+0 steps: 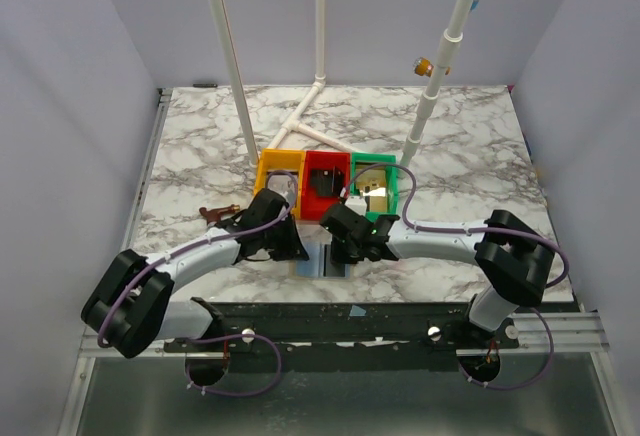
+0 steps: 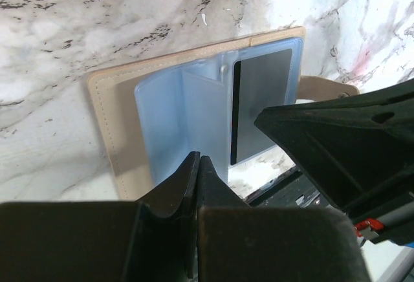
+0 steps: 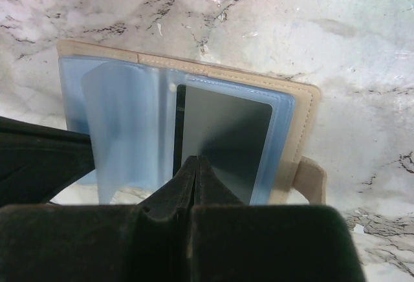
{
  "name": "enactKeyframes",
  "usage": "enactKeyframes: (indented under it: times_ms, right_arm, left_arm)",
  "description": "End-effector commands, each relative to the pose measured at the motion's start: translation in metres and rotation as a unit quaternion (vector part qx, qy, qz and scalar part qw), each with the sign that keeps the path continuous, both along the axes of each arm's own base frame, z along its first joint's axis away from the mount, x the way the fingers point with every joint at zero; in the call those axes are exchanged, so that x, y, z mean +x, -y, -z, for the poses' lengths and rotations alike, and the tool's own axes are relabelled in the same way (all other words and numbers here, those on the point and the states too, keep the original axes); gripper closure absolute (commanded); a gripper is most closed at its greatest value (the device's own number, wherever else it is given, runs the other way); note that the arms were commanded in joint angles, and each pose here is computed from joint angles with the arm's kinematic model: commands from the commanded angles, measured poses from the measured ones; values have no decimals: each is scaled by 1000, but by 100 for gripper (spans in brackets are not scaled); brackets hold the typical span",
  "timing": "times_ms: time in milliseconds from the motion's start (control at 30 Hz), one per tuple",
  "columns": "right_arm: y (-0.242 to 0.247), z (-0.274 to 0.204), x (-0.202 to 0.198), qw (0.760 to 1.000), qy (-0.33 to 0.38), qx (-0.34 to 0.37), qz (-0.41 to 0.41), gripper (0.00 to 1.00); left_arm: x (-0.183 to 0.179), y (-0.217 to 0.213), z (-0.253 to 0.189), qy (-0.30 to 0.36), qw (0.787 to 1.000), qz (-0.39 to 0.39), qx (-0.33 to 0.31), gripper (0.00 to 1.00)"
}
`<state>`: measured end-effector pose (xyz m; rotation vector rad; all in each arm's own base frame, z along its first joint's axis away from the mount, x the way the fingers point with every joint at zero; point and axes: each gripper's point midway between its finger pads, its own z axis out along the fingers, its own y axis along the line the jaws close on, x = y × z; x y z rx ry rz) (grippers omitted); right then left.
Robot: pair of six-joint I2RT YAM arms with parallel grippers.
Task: Take the credit cards out of the card holder
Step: Remove the credit card from the card holder.
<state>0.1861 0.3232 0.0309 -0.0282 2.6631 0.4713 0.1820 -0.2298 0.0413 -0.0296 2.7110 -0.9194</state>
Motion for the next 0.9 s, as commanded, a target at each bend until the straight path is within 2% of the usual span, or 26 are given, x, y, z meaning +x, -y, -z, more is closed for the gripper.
enactKeyframes:
  times_ms: [0,567,867]
  right_arm:
    - [-8,-2,0,1000,4,9,-9,99]
    - [3,-11,3,1000,17,2,9,100]
    - [17,-12,2,999,24,-16,21,99]
  left_arm:
    - [2,-13,-8,22,1000,-8,17,100]
    - [6,3,-51,44,999,17,-27,100]
    - [6,21,-39,27,999,35,-30,100]
